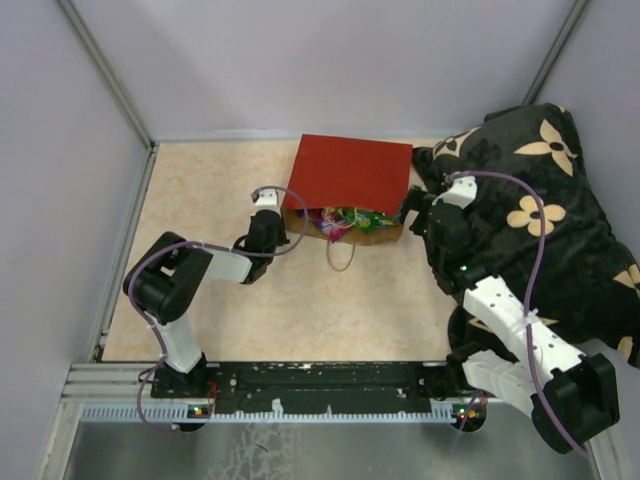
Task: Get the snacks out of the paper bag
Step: Adjust the paper bag at the center of the board.
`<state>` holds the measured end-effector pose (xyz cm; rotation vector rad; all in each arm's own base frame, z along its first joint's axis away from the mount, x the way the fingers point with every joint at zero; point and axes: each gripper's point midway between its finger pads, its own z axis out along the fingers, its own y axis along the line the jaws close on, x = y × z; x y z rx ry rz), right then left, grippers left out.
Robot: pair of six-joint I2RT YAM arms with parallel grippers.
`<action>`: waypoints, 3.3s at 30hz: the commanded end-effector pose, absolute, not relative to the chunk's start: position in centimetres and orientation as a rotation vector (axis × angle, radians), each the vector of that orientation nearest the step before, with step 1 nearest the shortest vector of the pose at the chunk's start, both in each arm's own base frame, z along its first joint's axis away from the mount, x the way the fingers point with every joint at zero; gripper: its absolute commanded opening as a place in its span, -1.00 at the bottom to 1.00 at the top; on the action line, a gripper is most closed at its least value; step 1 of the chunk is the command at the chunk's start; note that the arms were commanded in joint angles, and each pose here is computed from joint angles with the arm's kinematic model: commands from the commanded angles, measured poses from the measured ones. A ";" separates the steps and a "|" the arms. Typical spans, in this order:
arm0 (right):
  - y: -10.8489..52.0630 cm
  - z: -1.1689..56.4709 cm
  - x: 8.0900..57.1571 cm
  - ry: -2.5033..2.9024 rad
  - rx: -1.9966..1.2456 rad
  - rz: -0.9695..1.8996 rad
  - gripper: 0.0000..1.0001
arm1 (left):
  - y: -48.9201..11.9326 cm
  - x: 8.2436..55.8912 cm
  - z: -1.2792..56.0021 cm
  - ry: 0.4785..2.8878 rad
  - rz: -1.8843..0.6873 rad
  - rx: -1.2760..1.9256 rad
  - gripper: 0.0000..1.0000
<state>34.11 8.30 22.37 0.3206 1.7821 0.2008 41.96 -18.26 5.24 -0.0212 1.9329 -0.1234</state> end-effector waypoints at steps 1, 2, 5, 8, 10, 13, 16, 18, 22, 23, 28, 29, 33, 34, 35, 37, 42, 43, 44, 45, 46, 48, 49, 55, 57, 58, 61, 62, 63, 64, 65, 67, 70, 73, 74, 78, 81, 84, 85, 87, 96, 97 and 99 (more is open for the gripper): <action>10.3 23.0 33.7 1.756 0.264 0.092 0.98 | -15.7 39.9 1.8 2.043 -0.008 -0.096 -1.00; 11.5 23.0 33.5 1.756 0.235 0.086 0.98 | -15.8 39.8 1.8 2.039 -0.020 -0.097 -1.00; 15.8 22.9 32.5 1.736 0.141 0.155 0.95 | -15.7 39.3 1.5 2.040 -0.036 -0.102 -1.00; 19.7 22.7 31.2 1.698 0.083 0.319 0.84 | -16.0 38.8 1.8 2.031 -0.079 -0.079 -1.00; 21.7 23.0 30.3 1.658 0.077 0.438 0.71 | -16.5 38.2 2.2 2.024 -0.132 -0.048 -0.71; 24.0 22.5 28.6 1.622 0.073 0.546 0.63 | -17.5 37.2 4.0 1.969 -0.247 -0.009 0.22; 25.4 21.3 27.1 1.599 0.078 0.553 0.62 | -17.6 36.3 5.4 1.921 -0.301 0.010 0.78; 25.6 20.2 26.9 1.603 0.091 0.530 0.63 | -17.7 36.1 6.0 1.927 -0.307 0.032 0.83; 24.9 18.4 27.7 1.633 0.100 0.408 0.71 | -18.6 34.7 6.8 1.935 -0.396 0.073 0.86; 24.8 17.8 27.9 1.656 0.078 0.354 0.75 | -19.1 34.1 6.8 1.940 -0.440 0.079 0.86; 23.7 18.1 28.0 1.660 0.041 0.262 0.79 | -20.4 33.0 7.2 1.913 -0.506 0.082 0.91; 23.3 18.8 27.9 1.650 0.011 0.236 0.79 | -20.1 33.3 7.3 1.911 -0.484 0.074 0.91; 23.0 21.7 27.0 1.671 -0.302 0.106 0.82 | -18.8 34.8 7.0 1.946 -0.343 0.038 0.92; 22.5 22.8 27.0 1.674 -0.342 0.057 0.85 | -18.7 35.5 7.2 1.946 -0.311 0.026 0.92; 21.7 23.3 27.0 1.680 -0.391 -0.013 0.89 | -18.4 36.0 7.1 1.949 -0.277 0.012 0.92; 20.1 24.5 27.0 1.685 -0.449 -0.141 0.97 | -18.3 36.9 7.1 1.946 -0.238 0.001 0.93; 16.8 25.1 28.4 1.742 -0.477 -0.226 0.98 | -19.2 39.0 8.0 1.919 -0.207 0.038 0.93; 15.9 24.3 28.9 1.803 -0.449 -0.189 0.98 | -19.4 39.4 8.3 1.914 -0.204 0.044 0.94; 15.2 23.9 29.5 1.838 -0.388 -0.121 0.98 | -19.6 39.7 8.5 1.916 -0.197 0.053 0.94; 14.8 23.5 30.0 1.850 -0.358 -0.073 0.98 | -19.7 40.0 8.5 1.918 -0.191 0.061 0.94; 14.4 23.0 30.3 1.856 -0.337 -0.037 0.98 | -19.9 40.2 8.6 1.919 -0.189 0.068 0.92; 13.7 22.0 30.8 1.870 -0.297 -0.001 0.98 | -20.1 40.6 8.5 1.930 -0.192 0.077 0.88; 13.6 21.4 31.0 1.875 -0.288 0.006 0.98 | -20.1 40.8 8.4 1.933 -0.196 0.078 0.85; 12.8 16.9 33.1 1.857 -0.207 -0.012 0.97 | -19.9 41.2 8.0 1.927 -0.215 0.094 0.78; 12.1 16.0 34.0 1.843 -0.150 -0.019 0.88 | -19.7 41.2 7.9 1.920 -0.208 0.101 0.77; 11.7 15.5 34.3 1.839 -0.121 -0.036 0.81 | -19.7 41.3 7.9 1.917 -0.203 0.108 0.76; 11.0 15.2 35.6 1.792 -0.068 -0.070 0.65 | -19.3 41.6 8.0 1.904 -0.175 0.106 0.72; 11.1 15.5 36.1 1.763 -0.052 -0.062 0.60 | -19.0 41.8 8.0 1.900 -0.169 0.102 0.70; 11.0 15.1 36.5 1.756 -0.045 -0.064 0.54 | -18.8 41.9 8.1 1.899 -0.167 0.101 0.66; 11.0 14.9 36.8 1.748 -0.038 -0.064 0.48 | -18.7 42.0 8.1 1.896 -0.167 0.099 0.62; 10.8 14.8 37.1 1.737 -0.026 -0.062 0.42 | -18.4 42.2 8.3 1.890 -0.165 0.094 0.55; 10.9 14.8 37.9 1.735 -0.022 -0.062 0.30 | -18.2 42.5 8.6 1.878 -0.159 0.097 0.45; 10.9 15.2 38.6 1.711 -0.014 -0.051 0.19 | -18.2 43.1 9.2 1.863 -0.141 0.123 0.20; 10.8 15.2 39.2 1.717 0.007 -0.043 -0.19 | -18.6 43.6 9.6 1.859 -0.145 0.153 -0.13; 10.8 15.0 39.2 1.727 0.014 -0.042 -0.34 | -18.8 43.9 9.8 1.856 -0.147 0.162 -0.25; 10.8 14.7 39.3 1.731 0.075 -0.004 -0.79 | -19.3 45.0 9.6 1.879 -0.139 0.189 -0.87; 10.2 14.3 39.7 1.745 0.124 -0.030 -0.98 | -19.4 46.4 9.4 1.906 -0.136 0.193 -1.00; 9.4 13.5 40.6 1.793 0.174 -0.063 -1.00 | -19.6 48.3 9.5 1.918 -0.143 0.199 -1.00; 9.1 13.1 40.9 1.813 0.191 -0.071 -1.00 | -19.7 48.9 9.6 1.923 -0.148 0.204 -1.00; 8.7 12.6 41.7 1.845 0.226 -0.075 -1.00 | -20.1 49.9 9.6 1.933 -0.147 0.222 -1.00; 7.0 11.6 43.2 1.903 0.330 -0.121 -0.96 | -20.2 53.8 10.0 1.932 -0.068 0.260 -1.00; 6.8 11.5 43.1 1.906 0.337 -0.125 -0.95 | -20.0 53.9 9.9 1.931 -0.058 0.259 -1.00; 6.8 11.6 43.0 1.904 0.338 -0.115 -0.94 | -19.5 54.0 9.5 1.928 -0.033 0.247 -1.00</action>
